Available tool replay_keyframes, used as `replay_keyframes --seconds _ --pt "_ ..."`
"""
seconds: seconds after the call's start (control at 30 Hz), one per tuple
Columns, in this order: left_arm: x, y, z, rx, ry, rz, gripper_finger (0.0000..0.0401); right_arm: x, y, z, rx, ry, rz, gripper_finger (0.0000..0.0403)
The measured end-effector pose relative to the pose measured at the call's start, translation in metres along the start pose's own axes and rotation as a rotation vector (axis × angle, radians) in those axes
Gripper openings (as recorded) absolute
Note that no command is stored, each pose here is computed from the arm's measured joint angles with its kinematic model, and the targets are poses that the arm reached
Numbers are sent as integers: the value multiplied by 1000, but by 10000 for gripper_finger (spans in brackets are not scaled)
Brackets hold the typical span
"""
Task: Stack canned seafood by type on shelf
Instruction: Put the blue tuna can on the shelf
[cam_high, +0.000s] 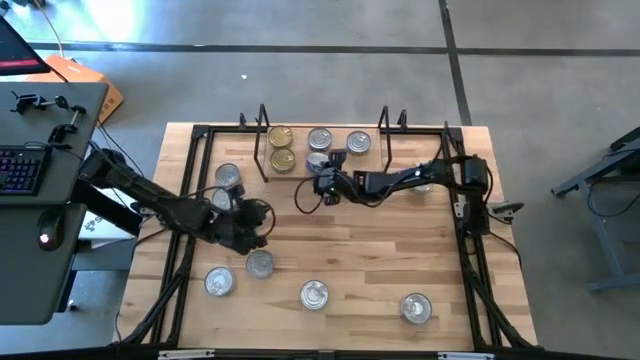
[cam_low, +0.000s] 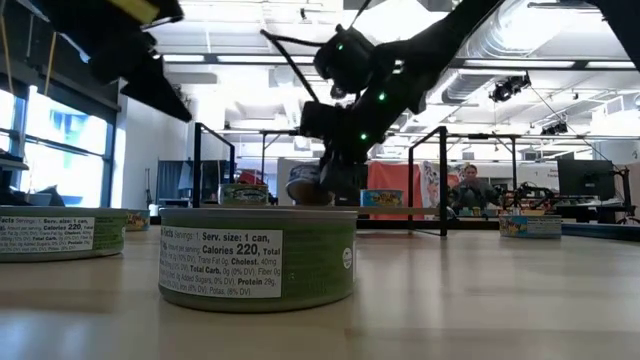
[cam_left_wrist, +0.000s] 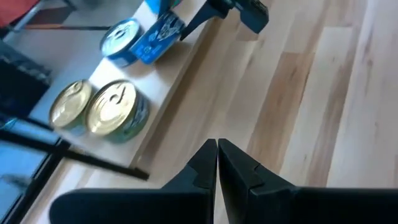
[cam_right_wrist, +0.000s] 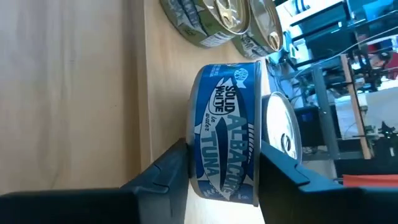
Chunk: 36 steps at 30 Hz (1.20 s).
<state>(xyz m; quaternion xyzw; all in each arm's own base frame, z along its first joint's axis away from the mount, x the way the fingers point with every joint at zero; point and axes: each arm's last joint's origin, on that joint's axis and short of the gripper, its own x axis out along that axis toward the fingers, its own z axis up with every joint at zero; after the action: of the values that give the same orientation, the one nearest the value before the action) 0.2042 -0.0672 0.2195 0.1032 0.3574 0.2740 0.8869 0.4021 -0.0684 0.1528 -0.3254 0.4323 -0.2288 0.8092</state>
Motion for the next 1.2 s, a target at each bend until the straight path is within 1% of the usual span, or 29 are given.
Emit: replay_keyframes --seconds 0.1,0.2,0.3,0.37,0.4,0.5,0.57,0.73,0.83,0.9,0.97,1.03,1.13,1.2 --pt "-7 -3 -7 -25 11 11 7 1 1 0 8 -11 7 161" --pt "-15 -4 -13 -57 17 1 7 0 4 -2 -9 -9 49 208" --pt "-21 -6 -18 -84 19 -5 7 -6 -1 1 9 -13 56 241" --pt "-25 -6 -21 -110 20 -1 7 -10 -8 5 67 -29 47 251" --pt "-27 -5 -24 -124 26 4 7 -12 -9 6 106 -40 67 253" --pt "-31 -1 -30 -183 30 48 7 -15 -18 7 248 -141 166 256" --pt "-34 3 -35 -213 39 79 7 -16 -20 6 300 -187 214 257" --pt "-38 9 -43 -284 84 126 13 -17 -16 6 277 -202 228 257" --pt "-38 11 -45 -292 121 132 24 -29 -19 9 236 -211 242 254" --pt "-38 11 -46 -293 123 131 30 -41 -25 11 228 -221 264 245" --pt "-36 11 -49 -290 124 133 36 -52 -33 9 238 -211 293 228" --pt "-34 10 -52 -291 124 133 39 -59 -38 4 253 -168 328 206" --pt "-30 9 -58 -288 126 137 40 -56 -41 -9 283 -70 389 165" --pt "-29 8 -59 -296 124 133 39 -48 -39 -16 308 -24 433 134"
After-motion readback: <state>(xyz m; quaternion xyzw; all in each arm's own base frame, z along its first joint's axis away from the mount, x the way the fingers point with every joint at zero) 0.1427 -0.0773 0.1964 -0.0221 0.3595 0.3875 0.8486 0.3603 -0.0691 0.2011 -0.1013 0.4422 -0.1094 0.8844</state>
